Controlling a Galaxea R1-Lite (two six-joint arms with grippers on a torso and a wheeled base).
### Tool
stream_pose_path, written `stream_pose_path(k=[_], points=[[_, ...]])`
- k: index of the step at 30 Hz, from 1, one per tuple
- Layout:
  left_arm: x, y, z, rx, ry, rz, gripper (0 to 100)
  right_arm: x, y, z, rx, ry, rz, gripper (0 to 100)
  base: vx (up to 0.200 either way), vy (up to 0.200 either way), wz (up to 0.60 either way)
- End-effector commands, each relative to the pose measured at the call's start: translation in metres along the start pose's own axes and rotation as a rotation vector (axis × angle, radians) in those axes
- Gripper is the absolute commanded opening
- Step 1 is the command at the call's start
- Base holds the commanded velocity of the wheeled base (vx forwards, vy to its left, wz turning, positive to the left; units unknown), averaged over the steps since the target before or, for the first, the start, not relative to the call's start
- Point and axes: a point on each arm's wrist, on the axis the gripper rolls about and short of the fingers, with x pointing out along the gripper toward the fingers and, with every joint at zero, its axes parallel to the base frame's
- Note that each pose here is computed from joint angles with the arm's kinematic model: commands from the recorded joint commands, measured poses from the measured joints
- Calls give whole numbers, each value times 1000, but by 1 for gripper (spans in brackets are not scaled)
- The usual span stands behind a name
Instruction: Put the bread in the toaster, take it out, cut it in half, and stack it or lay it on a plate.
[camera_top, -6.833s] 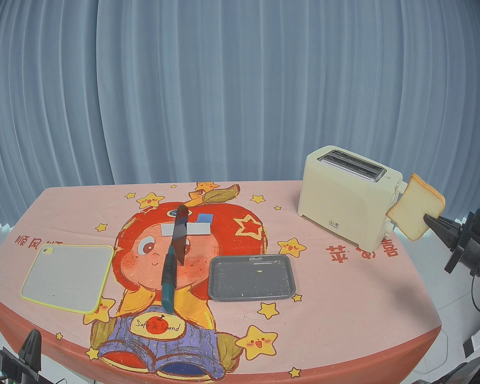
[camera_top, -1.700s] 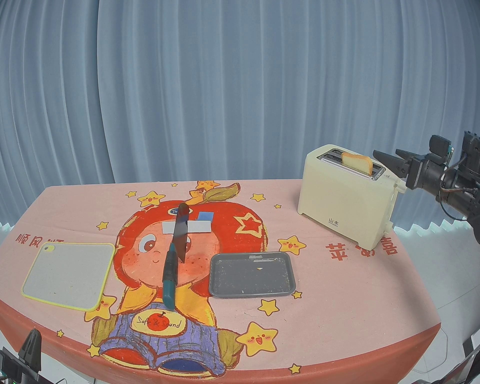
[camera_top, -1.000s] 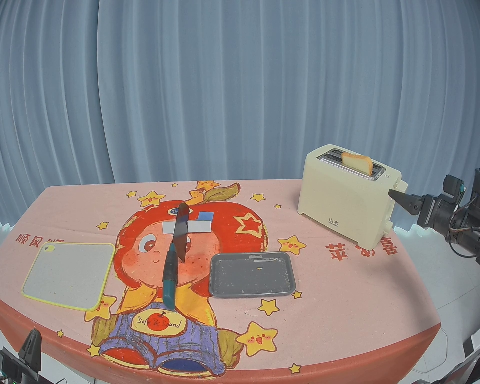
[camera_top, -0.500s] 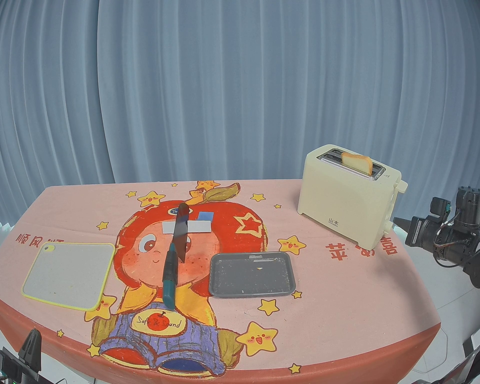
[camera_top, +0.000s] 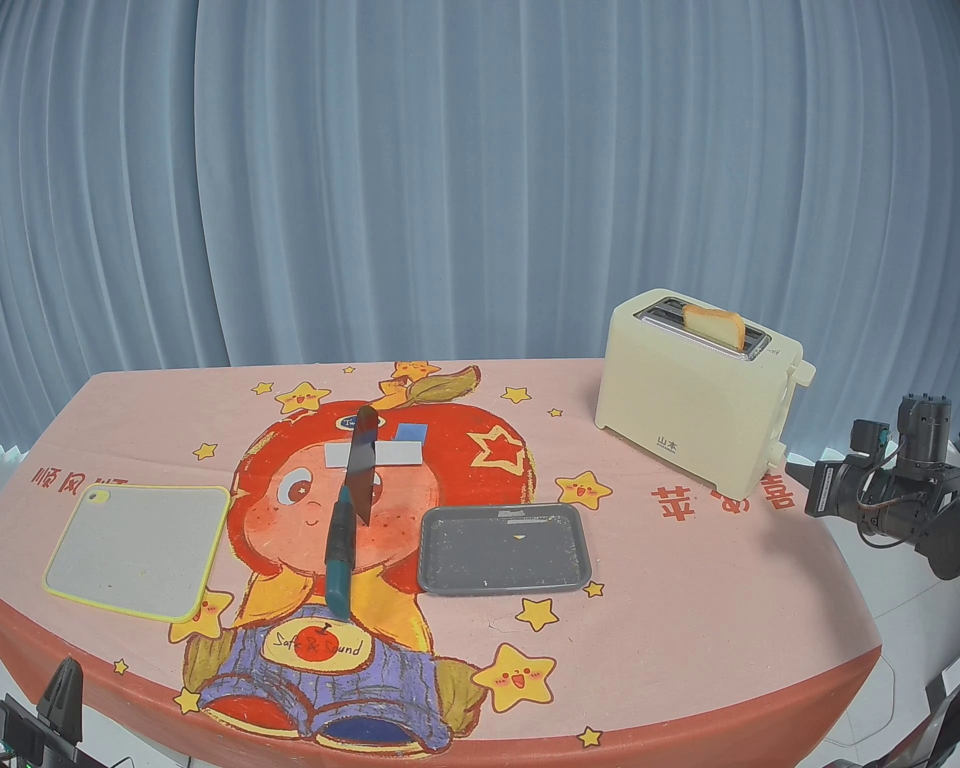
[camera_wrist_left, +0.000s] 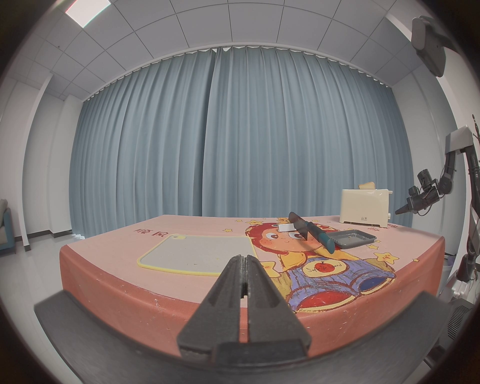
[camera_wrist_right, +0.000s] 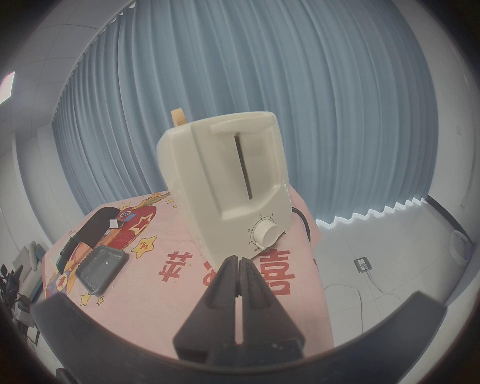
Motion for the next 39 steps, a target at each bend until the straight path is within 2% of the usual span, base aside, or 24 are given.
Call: stream_pose_path(k=[1, 25, 33, 39], points=[[0, 0, -5, -1, 1, 1, 0, 3, -1, -4, 3, 18, -3, 0, 0, 0, 0], [0, 0, -5, -1, 1, 1, 0, 19, -12, -19, 17, 98, -29, 0, 0, 0, 0], [0, 0, -5, -1, 1, 0, 0, 27, -18, -19, 10, 46, -39, 0, 0, 0, 0], [0, 0, -5, -1, 0, 1, 0, 31, -23, -21, 19, 57, -51, 0, 0, 0, 0]])
